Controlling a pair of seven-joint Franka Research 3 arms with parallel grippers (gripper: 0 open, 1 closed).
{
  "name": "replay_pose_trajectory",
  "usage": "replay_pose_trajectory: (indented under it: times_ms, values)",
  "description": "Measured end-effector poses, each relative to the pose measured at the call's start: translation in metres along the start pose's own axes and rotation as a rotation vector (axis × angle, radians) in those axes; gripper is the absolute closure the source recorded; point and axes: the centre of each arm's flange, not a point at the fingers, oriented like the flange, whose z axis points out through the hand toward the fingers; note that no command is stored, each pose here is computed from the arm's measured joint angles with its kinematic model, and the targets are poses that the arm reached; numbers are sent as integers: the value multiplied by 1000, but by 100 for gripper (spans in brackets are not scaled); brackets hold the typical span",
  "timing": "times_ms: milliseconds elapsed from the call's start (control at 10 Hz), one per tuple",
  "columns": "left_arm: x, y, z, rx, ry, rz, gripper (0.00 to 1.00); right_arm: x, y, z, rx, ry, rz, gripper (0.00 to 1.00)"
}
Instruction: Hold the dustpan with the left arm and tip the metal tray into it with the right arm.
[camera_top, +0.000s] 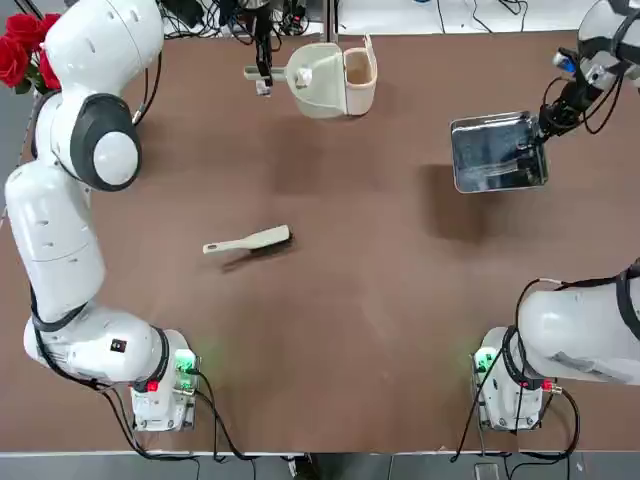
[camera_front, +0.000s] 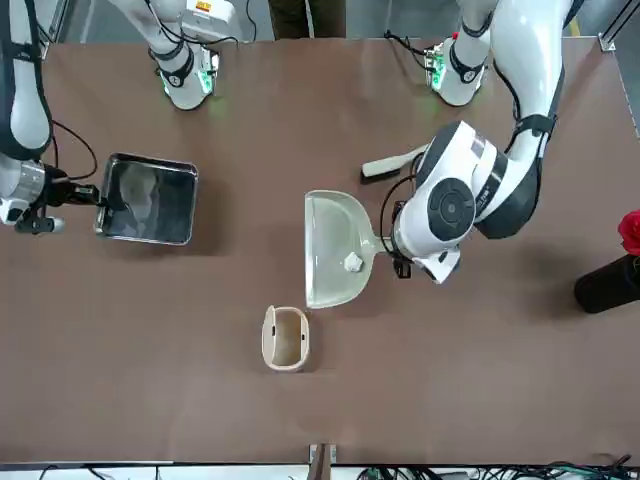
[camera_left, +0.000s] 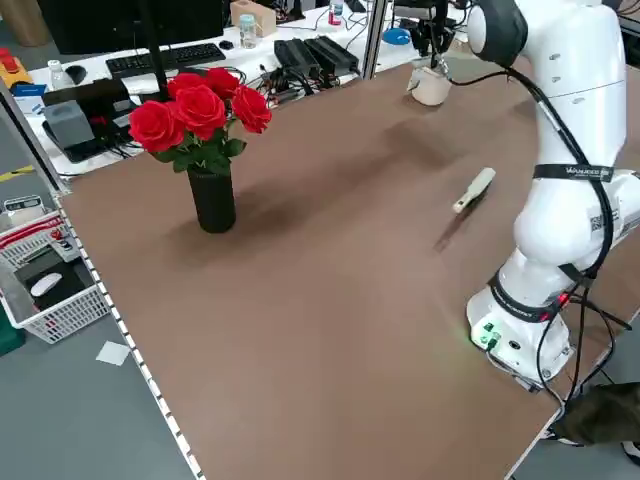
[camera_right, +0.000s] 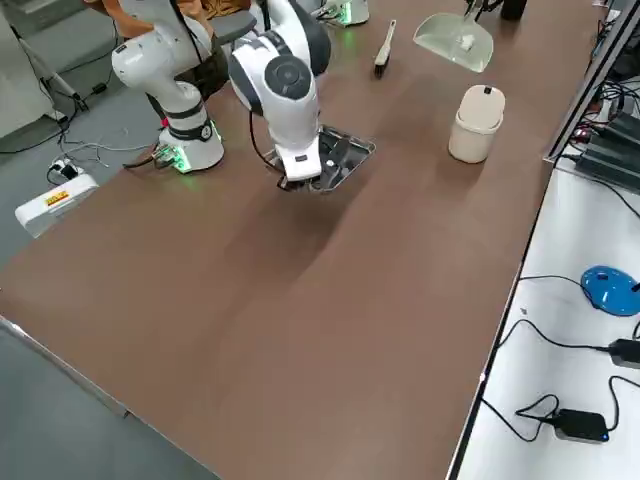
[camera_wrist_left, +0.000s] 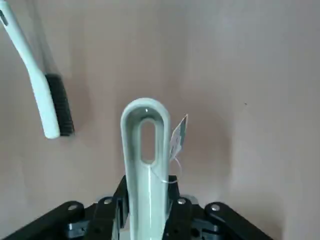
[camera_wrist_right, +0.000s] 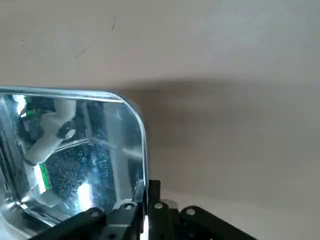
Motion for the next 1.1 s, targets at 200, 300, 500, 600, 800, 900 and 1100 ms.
replay_pose_trajectory:
  times_ms: [200, 300, 500, 600, 800, 900, 1100]
  values:
    - [1, 10, -5, -17, -25, -9, 67, -4, 7, 28, 53, 18, -2, 95]
    - [1, 11, -3, -18, -21, -31, 67, -4, 17, 42, 88, 23, -9, 95]
    - [-2, 14, -8, -56, 0, -86, 67, 0, 35, 72, 115, 13, -6, 95]
    - [-2, 17, -13, -91, 13, -100, 67, 1, 42, 86, 133, 9, -8, 95]
    - [-7, 21, -14, -159, 64, -81, 67, 4, 54, 111, 148, 8, -21, 95]
    - [-15, 20, -14, -198, 93, -69, 67, 6, 58, 120, 143, 7, -22, 95]
    - [-32, 15, -17, -262, 117, -57, 67, 8, 63, 134, 143, 17, -19, 95]
